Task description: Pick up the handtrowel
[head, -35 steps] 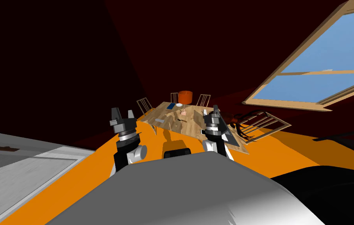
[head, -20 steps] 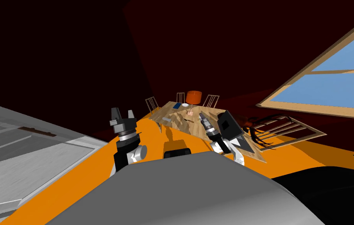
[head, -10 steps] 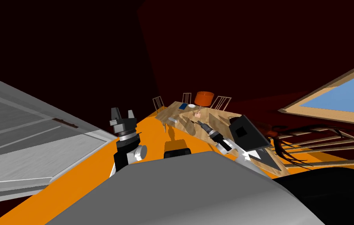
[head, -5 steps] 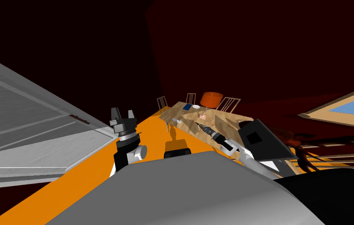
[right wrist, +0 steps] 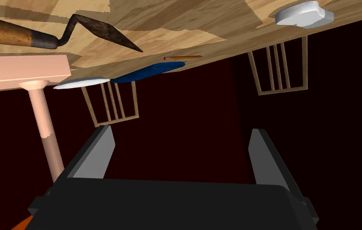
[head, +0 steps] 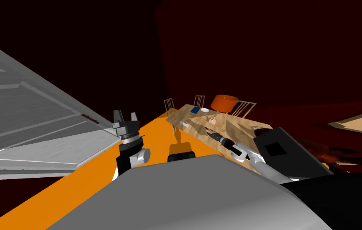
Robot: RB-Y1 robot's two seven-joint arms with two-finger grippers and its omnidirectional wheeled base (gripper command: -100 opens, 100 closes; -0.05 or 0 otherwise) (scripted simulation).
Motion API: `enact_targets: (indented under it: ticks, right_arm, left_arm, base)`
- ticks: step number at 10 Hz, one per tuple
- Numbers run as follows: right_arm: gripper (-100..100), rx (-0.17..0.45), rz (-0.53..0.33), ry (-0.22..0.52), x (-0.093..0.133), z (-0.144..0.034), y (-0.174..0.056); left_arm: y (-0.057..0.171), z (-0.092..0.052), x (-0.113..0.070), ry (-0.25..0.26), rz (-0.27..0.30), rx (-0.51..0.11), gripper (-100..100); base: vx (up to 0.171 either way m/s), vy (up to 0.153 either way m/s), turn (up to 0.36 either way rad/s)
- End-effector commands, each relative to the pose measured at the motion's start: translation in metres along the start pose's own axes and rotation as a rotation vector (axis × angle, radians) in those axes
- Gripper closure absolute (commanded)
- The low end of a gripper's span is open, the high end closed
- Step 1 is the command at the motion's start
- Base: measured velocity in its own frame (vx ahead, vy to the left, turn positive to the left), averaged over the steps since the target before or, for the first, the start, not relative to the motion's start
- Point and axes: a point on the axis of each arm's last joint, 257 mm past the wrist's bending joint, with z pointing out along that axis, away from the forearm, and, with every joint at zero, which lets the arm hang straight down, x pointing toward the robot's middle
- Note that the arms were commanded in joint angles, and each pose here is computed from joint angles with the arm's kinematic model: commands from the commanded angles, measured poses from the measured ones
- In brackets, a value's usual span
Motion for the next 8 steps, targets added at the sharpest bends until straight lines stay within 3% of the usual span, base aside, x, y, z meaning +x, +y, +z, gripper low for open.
enact_targets:
  ticks: [1, 3, 5, 6, 8]
  right_arm:
    - [-100, 0.045, -0.098, 0.072, 0.018, -0.005, -0.025]
    - [-100, 0.069, -0.094, 0.091, 0.027, -0.01, -0.037]
    - [-100, 0.119, -0.218, 0.184, 0.049, -0.022, -0.071]
    - [-100, 0.139, -0.215, 0.201, 0.056, -0.027, -0.081]
    - [-100, 0.196, -0.33, 0.303, 0.077, -0.048, -0.12]
  left_arm:
    - [0.0, 0.0, 0.0, 0.0, 0.0, 0.0, 0]
    - [0.0, 0.0, 0.0, 0.0, 0.0, 0.0, 0]
    - [0.0, 0.0, 0.0, 0.0, 0.0, 0.0, 0]
    - [0.0, 0.0, 0.0, 0.0, 0.0, 0.0, 0]
    - [0.0, 0.0, 0.0, 0.0, 0.0, 0.0, 0]
  base:
    - [0.079, 0.078, 0.171]
    - [0.048, 0.046, 0.021]
    - [0.044, 0.067, 0.141]
    - [0.063, 0.062, 0.059]
    - [0.061, 0.052, 0.134]
